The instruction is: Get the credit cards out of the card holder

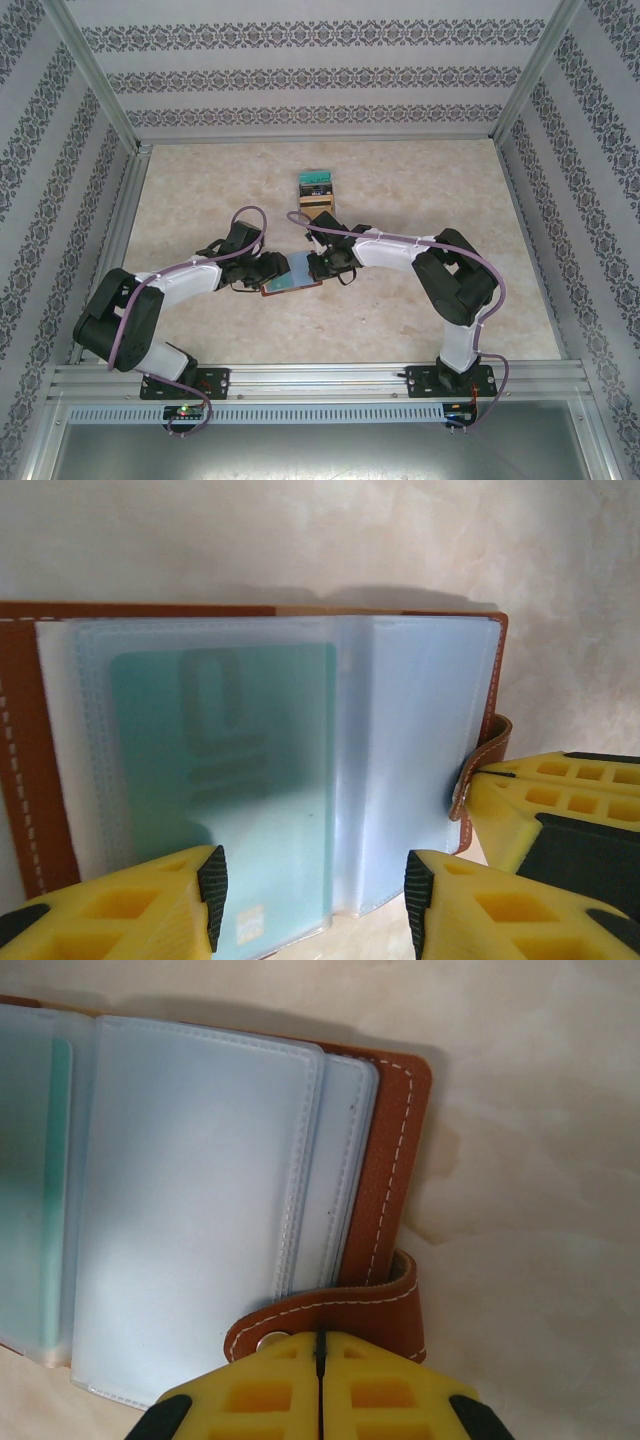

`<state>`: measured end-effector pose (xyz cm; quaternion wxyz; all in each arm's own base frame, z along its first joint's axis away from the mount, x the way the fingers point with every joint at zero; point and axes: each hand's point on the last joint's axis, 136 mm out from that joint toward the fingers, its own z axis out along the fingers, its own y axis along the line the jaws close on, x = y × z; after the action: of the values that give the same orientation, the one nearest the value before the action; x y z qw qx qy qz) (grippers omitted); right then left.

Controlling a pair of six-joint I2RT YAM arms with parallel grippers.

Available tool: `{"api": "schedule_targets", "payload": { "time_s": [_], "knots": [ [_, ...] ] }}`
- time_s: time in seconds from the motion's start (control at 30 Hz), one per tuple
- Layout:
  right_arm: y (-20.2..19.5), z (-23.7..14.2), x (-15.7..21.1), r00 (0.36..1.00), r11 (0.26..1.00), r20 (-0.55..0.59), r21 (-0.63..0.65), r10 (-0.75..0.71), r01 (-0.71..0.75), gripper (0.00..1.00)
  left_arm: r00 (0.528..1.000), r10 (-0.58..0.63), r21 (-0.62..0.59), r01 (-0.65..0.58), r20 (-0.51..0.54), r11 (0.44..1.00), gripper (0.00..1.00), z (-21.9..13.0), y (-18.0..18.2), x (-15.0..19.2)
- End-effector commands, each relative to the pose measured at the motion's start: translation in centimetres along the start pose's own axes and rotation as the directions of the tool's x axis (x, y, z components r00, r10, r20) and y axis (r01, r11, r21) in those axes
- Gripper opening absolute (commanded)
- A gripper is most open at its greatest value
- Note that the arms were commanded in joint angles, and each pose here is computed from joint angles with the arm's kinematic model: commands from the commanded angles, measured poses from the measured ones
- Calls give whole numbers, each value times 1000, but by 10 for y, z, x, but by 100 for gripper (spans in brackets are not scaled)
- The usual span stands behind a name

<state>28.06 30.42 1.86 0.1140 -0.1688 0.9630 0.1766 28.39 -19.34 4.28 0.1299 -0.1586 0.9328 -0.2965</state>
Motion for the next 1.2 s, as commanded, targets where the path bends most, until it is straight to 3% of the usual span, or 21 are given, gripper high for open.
{"api": "schedule_targets", "payload": {
  "time_s": [0.0, 0.3, 0.53, 0.83, 1.17],
  "knots": [
    [-9, 21, 39, 990, 999, -140, 31, 21, -17, 9, 1000, -3, 12, 3, 5, 1000, 53, 2, 2, -1],
    [-1, -5, 17, 999, 1000, -42, 26, 0, 1, 10, 995, 41, -48, -37, 88, 998, 52, -27, 3, -12],
    [36, -34, -13, 998, 998, 34, -51, -44, 45, 10, 980, 20, -95, -1, 199, 995, 55, -59, 16, -25],
    [82, -11, -19, 995, 986, -17, -138, -94, 91, 1, 978, -21, -82, 38, 205, 996, 54, -63, 28, -17],
    [80, 12, -24, 994, 989, -55, -116, -97, 90, 0, 980, -23, -70, 38, 199, 997, 55, -66, 28, -12]
  ]
}}
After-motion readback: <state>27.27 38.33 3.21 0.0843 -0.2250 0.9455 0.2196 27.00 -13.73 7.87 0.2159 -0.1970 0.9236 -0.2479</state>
